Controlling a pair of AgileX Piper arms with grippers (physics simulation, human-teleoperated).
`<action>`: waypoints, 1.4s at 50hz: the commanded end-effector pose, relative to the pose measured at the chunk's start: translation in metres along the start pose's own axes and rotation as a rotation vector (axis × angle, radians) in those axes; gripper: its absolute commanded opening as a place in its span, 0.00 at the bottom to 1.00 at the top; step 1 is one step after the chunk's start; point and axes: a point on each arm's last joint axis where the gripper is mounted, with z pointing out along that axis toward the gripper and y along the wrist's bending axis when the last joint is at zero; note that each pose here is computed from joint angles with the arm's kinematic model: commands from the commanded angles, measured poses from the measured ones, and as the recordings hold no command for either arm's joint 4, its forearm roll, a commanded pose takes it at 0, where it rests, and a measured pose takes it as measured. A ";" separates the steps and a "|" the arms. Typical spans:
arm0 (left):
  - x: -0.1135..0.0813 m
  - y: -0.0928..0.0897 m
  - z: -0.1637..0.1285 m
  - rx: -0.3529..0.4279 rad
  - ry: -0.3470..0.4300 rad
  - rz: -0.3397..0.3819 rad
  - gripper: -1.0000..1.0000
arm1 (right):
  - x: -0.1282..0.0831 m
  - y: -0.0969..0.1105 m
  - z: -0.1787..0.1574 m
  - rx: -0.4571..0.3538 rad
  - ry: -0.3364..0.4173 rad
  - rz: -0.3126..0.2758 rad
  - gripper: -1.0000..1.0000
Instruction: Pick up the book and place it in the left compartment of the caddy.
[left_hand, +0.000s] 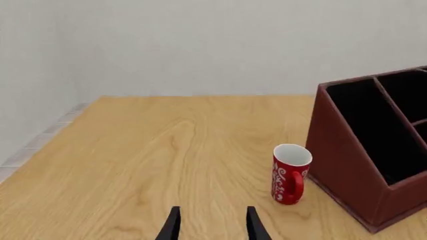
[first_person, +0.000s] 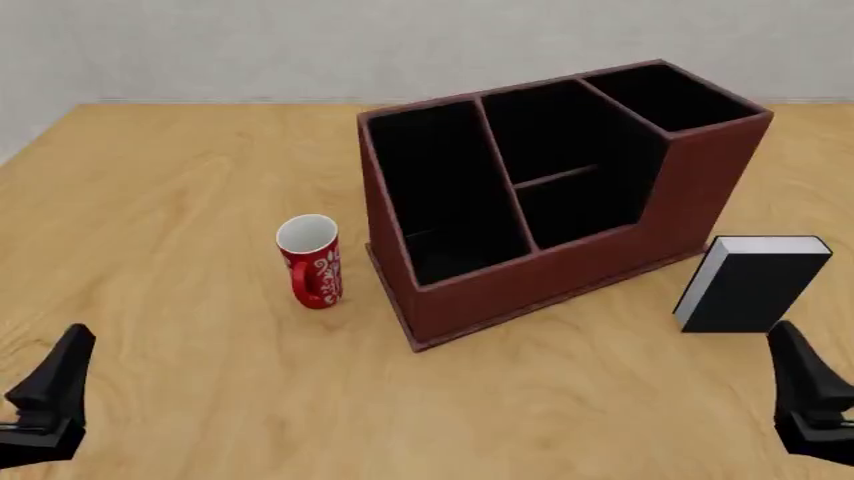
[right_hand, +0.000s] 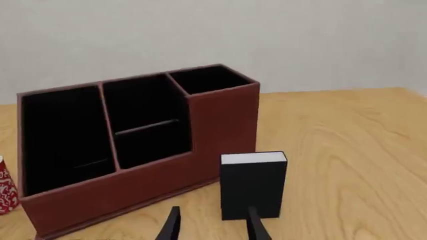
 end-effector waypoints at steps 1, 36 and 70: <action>0.007 -0.001 -0.004 0.012 -0.061 -0.003 1.00 | 0.008 0.002 -0.003 -0.042 -0.057 -0.039 1.00; -0.005 0.000 -0.005 0.000 -0.114 0.054 1.00 | -0.044 0.005 -0.021 -0.107 0.018 -0.409 1.00; -0.010 -0.005 -0.006 0.096 -0.101 0.048 1.00 | -0.069 0.011 -0.003 -0.325 0.315 -0.985 1.00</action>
